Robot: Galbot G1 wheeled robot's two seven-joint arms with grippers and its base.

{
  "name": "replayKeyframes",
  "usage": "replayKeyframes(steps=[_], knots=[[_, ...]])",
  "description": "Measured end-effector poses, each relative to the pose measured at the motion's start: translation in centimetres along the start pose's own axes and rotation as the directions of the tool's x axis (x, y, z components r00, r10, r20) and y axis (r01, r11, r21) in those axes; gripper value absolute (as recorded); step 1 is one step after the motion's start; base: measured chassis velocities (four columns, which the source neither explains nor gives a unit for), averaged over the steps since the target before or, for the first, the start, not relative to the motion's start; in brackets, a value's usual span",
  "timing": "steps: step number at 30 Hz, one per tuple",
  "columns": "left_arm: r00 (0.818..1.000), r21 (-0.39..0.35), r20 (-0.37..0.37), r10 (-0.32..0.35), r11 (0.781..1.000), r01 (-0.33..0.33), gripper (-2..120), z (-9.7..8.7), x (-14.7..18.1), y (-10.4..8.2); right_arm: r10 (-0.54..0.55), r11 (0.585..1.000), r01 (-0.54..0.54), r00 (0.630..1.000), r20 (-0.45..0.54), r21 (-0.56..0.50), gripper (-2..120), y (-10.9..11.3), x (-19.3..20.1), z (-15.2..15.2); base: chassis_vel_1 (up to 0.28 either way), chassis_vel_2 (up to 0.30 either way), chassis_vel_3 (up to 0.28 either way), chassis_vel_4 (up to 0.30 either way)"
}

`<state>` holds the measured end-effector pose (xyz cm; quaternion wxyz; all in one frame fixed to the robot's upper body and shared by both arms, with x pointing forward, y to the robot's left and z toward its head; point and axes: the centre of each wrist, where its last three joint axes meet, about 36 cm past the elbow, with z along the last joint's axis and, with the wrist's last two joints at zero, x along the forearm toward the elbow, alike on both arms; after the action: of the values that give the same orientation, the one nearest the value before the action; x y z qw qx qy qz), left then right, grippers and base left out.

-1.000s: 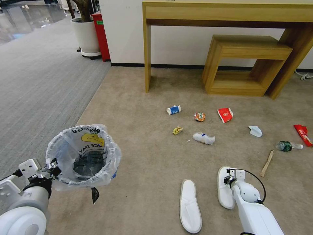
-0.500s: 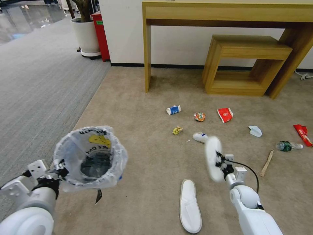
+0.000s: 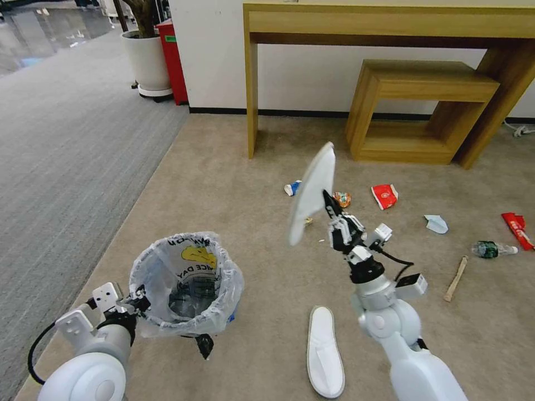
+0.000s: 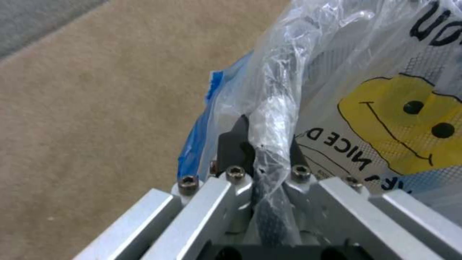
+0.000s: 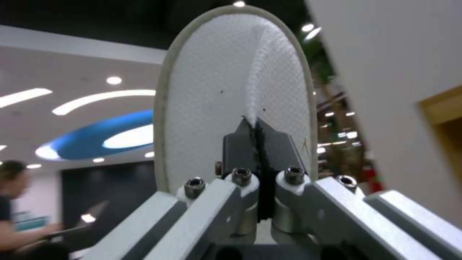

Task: Pick up the trash bin and place the garbage on the floor into it.

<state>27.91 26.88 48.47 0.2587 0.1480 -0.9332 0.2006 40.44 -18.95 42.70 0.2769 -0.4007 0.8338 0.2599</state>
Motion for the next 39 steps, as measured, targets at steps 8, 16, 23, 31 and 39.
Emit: replayKeyframes(steps=[8,16,23,31,39], knots=[[0.998,0.006,-0.017,0.057,0.998,-0.057,1,0.3,0.5,-1.5,-0.108,0.990,0.103,0.992,-0.058,-0.092,0,0.8,-3.1,4.6,0.000,0.000,0.000,0.000],[0.998,-0.005,-0.010,0.062,0.998,-0.062,1,0.3,0.8,-1.7,-0.214,0.968,0.183,0.958,-0.189,-0.169,0,2.8,-3.4,13.0,0.000,0.000,0.000,0.000],[0.999,-0.010,0.004,0.051,0.999,-0.051,1,-0.2,0.7,-1.2,-0.268,0.954,0.228,0.940,-0.211,-0.197,0,3.9,-4.7,15.7,0.000,0.000,0.000,0.000],[0.998,-0.009,0.011,0.059,0.998,-0.059,1,-0.6,0.7,-1.1,-0.223,0.967,0.184,0.945,-0.241,-0.174,9,3.4,-4.0,15.4,0.000,0.000,0.000,0.000],[0.998,-0.019,0.020,0.056,0.998,-0.056,1,-0.8,0.9,-1.1,-0.200,0.971,0.156,0.946,-0.254,-0.183,36,3.3,-2.4,13.9,0.000,0.000,0.000,0.000]])
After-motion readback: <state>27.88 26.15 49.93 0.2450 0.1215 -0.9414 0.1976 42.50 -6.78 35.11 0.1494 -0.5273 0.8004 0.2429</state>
